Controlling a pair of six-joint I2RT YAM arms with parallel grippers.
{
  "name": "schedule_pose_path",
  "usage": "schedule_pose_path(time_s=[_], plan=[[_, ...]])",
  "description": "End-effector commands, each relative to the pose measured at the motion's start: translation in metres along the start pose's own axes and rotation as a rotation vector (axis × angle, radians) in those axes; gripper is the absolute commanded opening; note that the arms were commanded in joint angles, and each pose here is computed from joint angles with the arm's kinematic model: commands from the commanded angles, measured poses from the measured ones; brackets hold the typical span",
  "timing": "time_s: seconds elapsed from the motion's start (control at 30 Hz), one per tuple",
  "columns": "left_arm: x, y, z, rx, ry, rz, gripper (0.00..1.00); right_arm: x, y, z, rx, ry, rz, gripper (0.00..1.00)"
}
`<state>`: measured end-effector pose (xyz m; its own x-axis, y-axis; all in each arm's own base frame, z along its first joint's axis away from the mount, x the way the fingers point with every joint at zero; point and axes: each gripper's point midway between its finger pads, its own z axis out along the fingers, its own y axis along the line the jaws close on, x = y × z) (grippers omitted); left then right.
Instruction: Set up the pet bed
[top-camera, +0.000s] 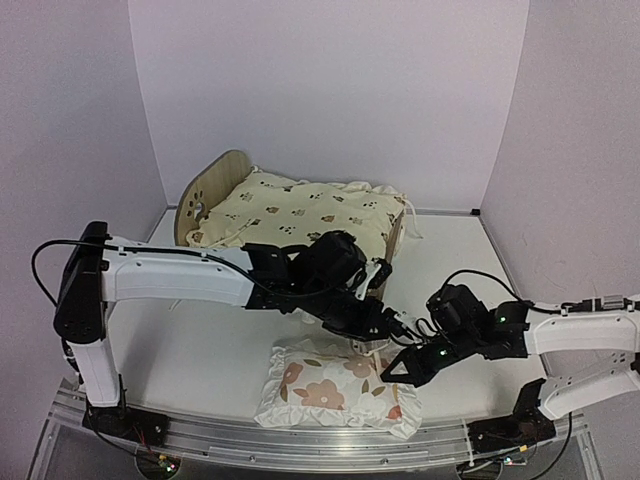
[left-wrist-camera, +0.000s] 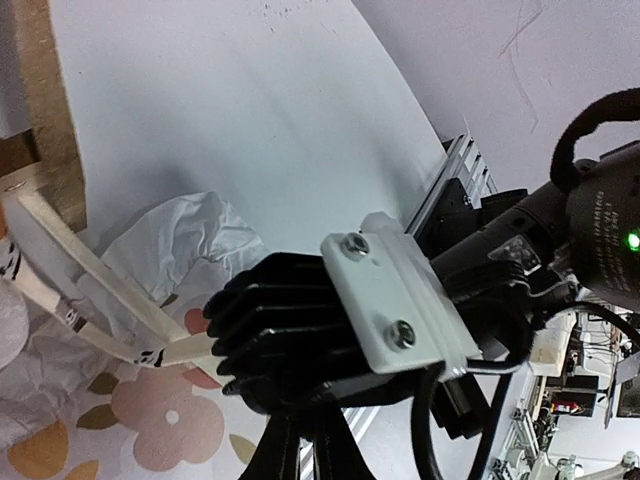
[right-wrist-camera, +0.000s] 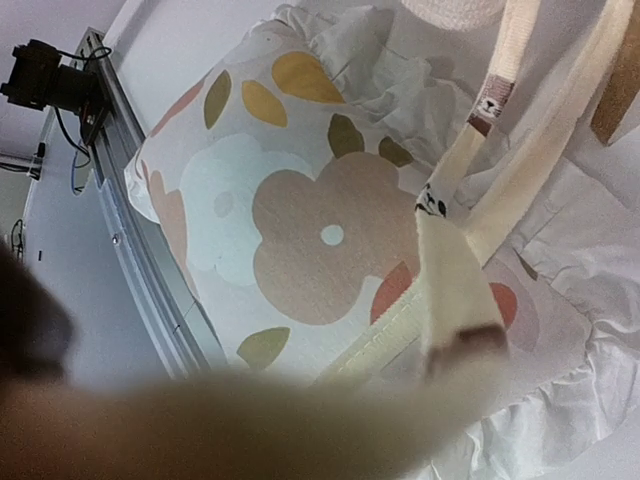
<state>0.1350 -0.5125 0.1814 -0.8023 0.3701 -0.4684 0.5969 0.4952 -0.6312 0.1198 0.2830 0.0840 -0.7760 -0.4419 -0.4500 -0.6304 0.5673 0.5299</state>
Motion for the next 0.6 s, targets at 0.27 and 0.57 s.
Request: schedule_pose_path(time_s=[0.27, 0.57], plan=[[-0.039, 0.012, 0.032, -0.032, -0.014, -0.048, 0.07, -0.014, 0.008, -0.027, -0.016, -0.204, -0.148, 0.00], [-0.020, -0.001, 0.061, 0.139, 0.137, -0.010, 0.17, -0.019, 0.004, -0.034, 0.015, -0.259, -0.172, 0.00]])
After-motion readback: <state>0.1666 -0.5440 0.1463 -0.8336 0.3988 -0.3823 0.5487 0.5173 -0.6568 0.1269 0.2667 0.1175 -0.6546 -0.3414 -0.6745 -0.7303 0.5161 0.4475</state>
